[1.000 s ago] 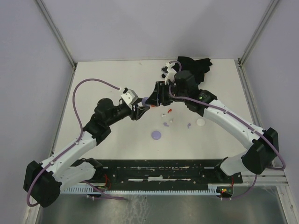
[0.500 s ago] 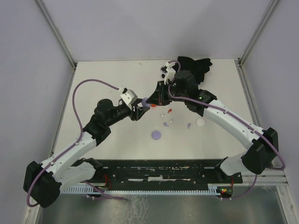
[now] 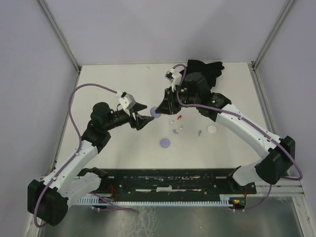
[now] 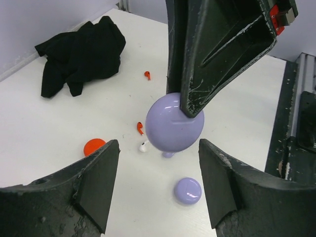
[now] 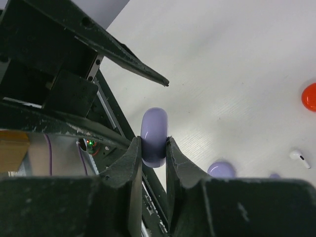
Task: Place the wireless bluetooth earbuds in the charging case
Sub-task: Pick up the charging case at the center of the board.
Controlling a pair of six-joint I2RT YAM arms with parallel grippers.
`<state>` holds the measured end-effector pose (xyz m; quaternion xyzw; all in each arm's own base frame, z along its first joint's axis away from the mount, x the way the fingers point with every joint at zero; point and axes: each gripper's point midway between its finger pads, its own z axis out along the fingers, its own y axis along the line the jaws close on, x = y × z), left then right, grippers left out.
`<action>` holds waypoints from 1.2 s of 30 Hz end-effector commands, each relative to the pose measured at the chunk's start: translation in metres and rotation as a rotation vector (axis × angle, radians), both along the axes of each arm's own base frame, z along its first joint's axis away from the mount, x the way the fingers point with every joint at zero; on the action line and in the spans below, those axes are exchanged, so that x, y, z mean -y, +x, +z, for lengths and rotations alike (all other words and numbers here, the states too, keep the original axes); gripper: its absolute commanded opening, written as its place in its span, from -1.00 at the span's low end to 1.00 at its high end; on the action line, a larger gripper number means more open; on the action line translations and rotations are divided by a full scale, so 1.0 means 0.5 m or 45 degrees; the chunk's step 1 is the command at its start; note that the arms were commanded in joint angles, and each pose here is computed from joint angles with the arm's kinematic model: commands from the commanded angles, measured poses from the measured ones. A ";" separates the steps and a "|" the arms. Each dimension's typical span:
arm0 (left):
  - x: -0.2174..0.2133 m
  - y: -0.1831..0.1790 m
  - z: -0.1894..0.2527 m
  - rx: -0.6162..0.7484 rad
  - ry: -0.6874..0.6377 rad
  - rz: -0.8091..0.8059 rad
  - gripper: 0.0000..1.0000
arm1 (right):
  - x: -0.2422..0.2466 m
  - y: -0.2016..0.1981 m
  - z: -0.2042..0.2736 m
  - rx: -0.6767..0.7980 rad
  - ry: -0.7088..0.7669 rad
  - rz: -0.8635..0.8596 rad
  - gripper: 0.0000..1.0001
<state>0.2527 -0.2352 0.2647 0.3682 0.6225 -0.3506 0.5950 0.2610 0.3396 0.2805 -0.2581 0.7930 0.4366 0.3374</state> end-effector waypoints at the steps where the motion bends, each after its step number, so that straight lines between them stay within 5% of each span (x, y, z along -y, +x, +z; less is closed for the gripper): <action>1: 0.007 -0.046 0.040 -0.060 -0.081 -0.237 0.42 | 0.008 -0.022 0.062 0.187 0.019 0.155 -0.96; 19: 0.034 -0.104 0.076 -0.160 -0.171 -0.551 0.11 | 0.010 -0.080 0.100 0.396 0.030 0.479 -0.96; 24: 0.036 -0.109 0.076 -0.193 -0.190 -0.576 -0.04 | 0.010 -0.083 0.108 0.424 0.038 0.490 -0.96; 36: 0.050 -0.127 0.058 -0.281 -0.183 -0.652 -0.07 | 0.010 -0.078 0.128 0.494 0.052 0.478 -0.96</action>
